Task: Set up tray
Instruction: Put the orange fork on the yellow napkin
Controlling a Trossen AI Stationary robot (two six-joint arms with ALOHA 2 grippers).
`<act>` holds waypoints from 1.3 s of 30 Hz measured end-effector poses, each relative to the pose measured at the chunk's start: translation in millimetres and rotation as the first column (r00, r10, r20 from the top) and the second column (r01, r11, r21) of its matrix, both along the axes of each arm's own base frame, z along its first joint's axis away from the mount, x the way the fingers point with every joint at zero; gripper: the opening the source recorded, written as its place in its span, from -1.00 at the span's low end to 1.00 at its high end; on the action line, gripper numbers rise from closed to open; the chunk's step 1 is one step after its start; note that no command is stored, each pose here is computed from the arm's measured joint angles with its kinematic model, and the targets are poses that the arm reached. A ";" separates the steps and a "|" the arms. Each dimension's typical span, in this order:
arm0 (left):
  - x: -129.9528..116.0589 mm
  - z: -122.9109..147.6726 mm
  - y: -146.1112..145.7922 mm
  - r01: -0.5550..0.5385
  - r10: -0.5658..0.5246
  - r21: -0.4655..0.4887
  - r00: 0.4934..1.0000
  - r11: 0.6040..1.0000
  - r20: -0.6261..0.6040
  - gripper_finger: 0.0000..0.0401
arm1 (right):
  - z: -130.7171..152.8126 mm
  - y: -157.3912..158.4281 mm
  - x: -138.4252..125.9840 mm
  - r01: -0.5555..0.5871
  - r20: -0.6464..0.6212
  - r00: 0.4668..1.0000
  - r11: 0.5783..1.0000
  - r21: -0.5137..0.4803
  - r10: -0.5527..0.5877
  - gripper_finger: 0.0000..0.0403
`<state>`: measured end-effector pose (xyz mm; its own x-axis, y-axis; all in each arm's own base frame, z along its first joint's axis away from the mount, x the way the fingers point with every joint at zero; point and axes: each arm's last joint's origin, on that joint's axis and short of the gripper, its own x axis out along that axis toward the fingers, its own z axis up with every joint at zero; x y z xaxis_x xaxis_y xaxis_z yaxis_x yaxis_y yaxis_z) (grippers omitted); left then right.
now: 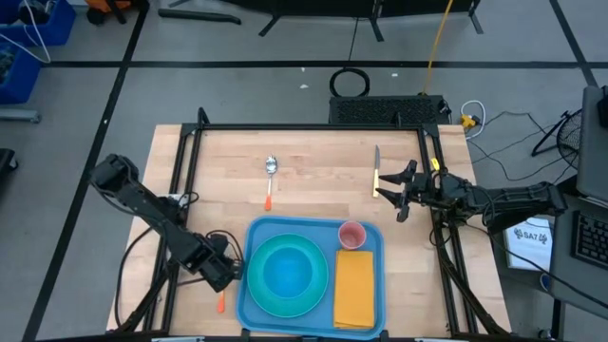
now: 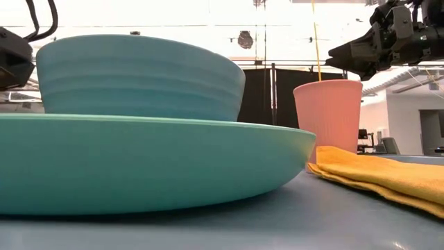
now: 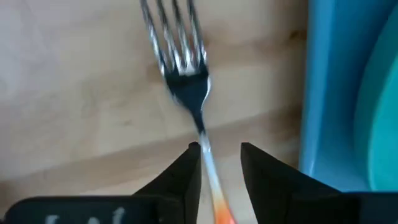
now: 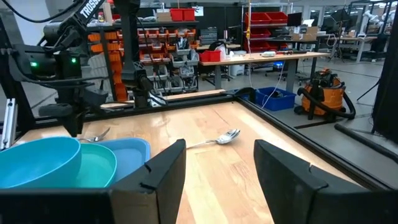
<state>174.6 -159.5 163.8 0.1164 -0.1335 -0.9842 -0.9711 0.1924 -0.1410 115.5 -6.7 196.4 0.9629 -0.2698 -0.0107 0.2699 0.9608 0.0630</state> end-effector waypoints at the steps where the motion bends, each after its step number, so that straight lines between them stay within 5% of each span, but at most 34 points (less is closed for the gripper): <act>1: 0.9 -1.0 0.5 -0.009 0.009 0.005 1.000 1.000 -0.001 -0.41 | 0.0 0.0 0.0 0.000 0.000 1.000 1.000 0.000 0.000 -0.09; 33: 11.6 -27.3 -5.8 -0.024 0.019 -0.034 0.992 0.999 -0.127 -0.40 | 0.0 0.1 0.0 -0.003 0.000 1.000 1.000 0.000 0.003 -0.09; 39: 12.0 -27.1 -4.7 0.026 -0.029 -0.034 0.993 0.999 -0.114 -0.80 | 0.0 0.1 0.0 -0.003 0.000 1.000 1.000 0.001 0.003 -0.09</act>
